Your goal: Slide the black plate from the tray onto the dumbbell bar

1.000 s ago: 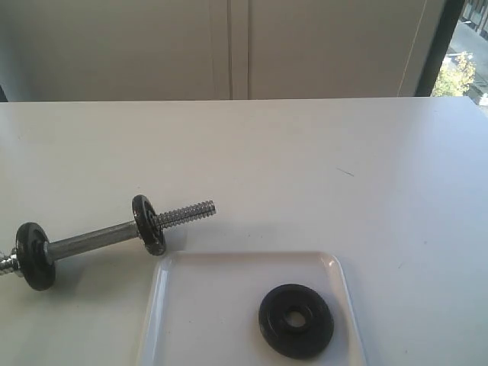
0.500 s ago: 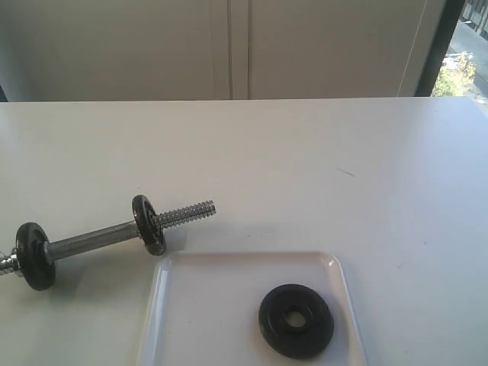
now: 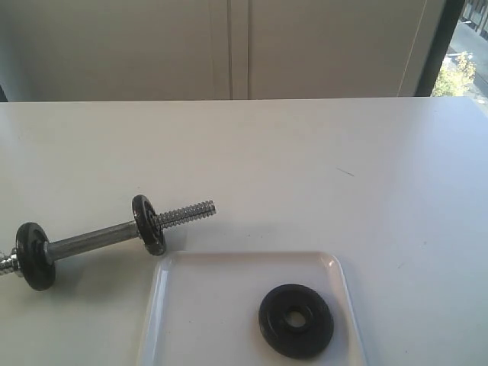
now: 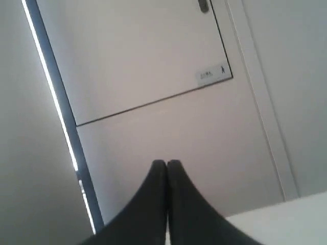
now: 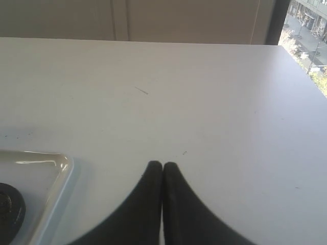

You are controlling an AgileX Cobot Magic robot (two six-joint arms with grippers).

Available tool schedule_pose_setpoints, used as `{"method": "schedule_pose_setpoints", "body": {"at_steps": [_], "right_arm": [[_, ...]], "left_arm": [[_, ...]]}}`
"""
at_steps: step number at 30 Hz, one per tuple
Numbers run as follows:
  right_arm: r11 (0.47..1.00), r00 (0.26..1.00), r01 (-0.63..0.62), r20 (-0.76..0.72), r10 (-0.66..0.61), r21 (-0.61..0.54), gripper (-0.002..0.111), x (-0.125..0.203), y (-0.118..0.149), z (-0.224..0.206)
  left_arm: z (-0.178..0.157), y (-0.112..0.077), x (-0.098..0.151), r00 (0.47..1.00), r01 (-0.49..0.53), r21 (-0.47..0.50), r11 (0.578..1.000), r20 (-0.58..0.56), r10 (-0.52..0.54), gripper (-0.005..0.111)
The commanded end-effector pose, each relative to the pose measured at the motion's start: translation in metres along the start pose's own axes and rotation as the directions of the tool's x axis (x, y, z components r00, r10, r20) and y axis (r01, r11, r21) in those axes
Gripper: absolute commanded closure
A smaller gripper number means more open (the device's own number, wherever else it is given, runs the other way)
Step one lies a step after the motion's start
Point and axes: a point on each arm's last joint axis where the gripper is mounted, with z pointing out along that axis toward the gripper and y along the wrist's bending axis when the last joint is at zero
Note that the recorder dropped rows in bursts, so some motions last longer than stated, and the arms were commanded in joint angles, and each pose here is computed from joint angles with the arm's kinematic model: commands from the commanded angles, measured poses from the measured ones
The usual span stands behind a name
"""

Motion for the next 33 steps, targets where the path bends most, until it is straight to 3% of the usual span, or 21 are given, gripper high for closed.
{"method": "schedule_pose_setpoints", "body": {"at_steps": [1,5,10,13,18,20,23,27,31,33], "right_arm": [[1.000,1.000,-0.006,0.008,0.006,-0.006,0.108,0.000,0.000,0.000],[1.000,1.000,-0.006,0.008,0.006,-0.006,0.108,0.000,0.000,0.000],[1.000,1.000,-0.006,0.008,0.006,-0.006,0.108,0.000,0.000,0.000],[1.000,1.000,-0.006,0.008,0.006,-0.006,0.108,0.000,0.000,0.000],[1.000,1.000,-0.006,0.008,0.006,-0.006,0.108,0.000,0.000,0.000],[1.000,1.000,-0.006,0.008,0.006,-0.006,0.108,0.000,0.000,0.000],[1.000,1.000,-0.006,0.008,0.006,-0.006,0.108,0.000,0.000,0.000],[1.000,1.000,-0.006,0.008,0.006,-0.006,0.108,0.000,0.000,0.000],[1.000,1.000,-0.006,0.008,0.006,-0.006,0.108,0.000,0.000,0.000],[1.000,1.000,-0.006,0.008,0.006,-0.006,0.108,0.000,0.000,0.000]], "left_arm": [[-0.002,0.004,-0.013,0.986,0.065,-0.041,0.997,0.156,-0.057,0.107],[-0.002,0.006,-0.012,0.983,0.115,-0.050,0.992,0.148,-0.107,0.107],[0.008,0.005,-0.010,0.977,0.207,-0.027,0.978,-0.055,-0.208,0.107],[0.021,0.006,-0.021,0.982,0.167,-0.005,0.986,-0.082,-0.167,0.107],[0.057,0.000,-0.022,0.956,0.081,0.098,0.992,-0.291,-0.050,0.107],[0.071,-0.002,-0.015,0.903,0.069,0.131,0.989,-0.429,-0.007,0.107],[0.089,-0.004,-0.003,0.771,0.053,0.188,0.981,-0.632,0.080,0.107],[0.121,-0.014,0.003,0.641,0.092,0.263,0.960,-0.754,0.144,0.107],[0.147,-0.036,0.011,0.451,0.130,0.431,0.893,-0.828,0.334,0.107],[0.159,-0.053,0.008,0.405,0.189,0.524,0.830,-0.812,0.420,0.107]]}}
